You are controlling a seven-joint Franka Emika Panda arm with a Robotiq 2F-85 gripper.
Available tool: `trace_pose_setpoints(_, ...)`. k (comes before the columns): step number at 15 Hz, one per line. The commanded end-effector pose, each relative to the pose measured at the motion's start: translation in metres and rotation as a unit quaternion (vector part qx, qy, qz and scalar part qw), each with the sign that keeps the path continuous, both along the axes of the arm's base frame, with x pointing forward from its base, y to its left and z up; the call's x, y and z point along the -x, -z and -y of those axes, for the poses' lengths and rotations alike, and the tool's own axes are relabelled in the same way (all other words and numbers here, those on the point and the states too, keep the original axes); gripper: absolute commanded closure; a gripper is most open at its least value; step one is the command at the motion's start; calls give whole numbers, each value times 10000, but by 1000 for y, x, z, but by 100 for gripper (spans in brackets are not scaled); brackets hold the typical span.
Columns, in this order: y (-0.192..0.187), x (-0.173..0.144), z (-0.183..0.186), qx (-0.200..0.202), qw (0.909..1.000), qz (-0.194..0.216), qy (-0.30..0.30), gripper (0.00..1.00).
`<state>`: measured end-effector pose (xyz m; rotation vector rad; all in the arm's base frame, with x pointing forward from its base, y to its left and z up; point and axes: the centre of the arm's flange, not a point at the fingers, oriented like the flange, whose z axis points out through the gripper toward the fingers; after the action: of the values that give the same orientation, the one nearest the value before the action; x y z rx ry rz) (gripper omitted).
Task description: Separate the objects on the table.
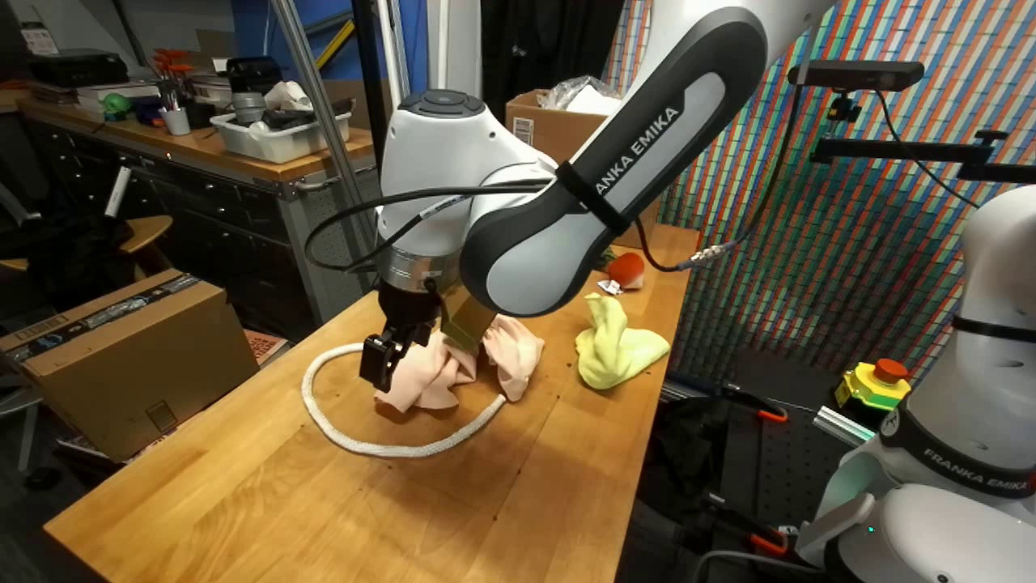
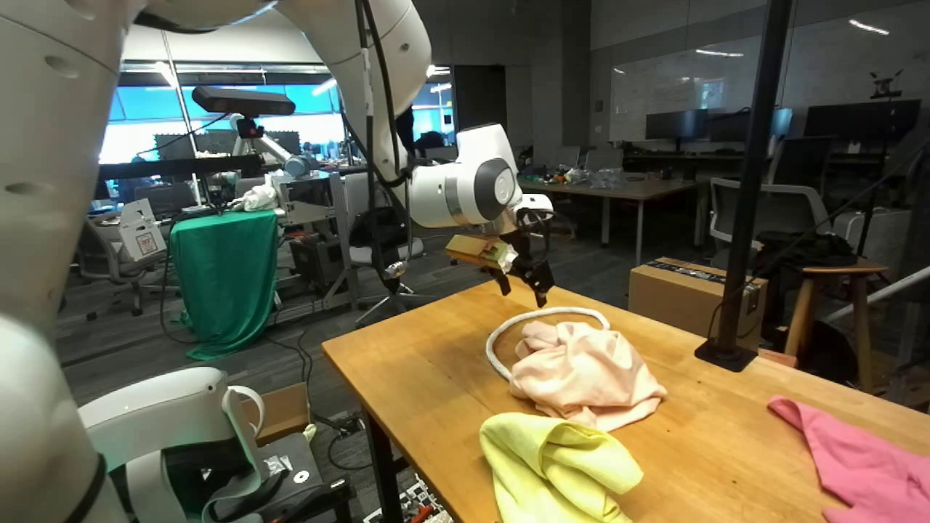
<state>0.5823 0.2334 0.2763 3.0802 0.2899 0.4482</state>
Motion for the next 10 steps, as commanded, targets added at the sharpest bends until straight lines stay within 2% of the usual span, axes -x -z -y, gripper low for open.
trace_pose_setpoints(1,-1,-30,1,625,9977,-76,-254,0)
trace_pose_setpoints(5,1,-51,8,932,9947,-104,-416,0)
trace_pose_setpoints(10,-2,-79,25,1053,9899,-133,-936,0)
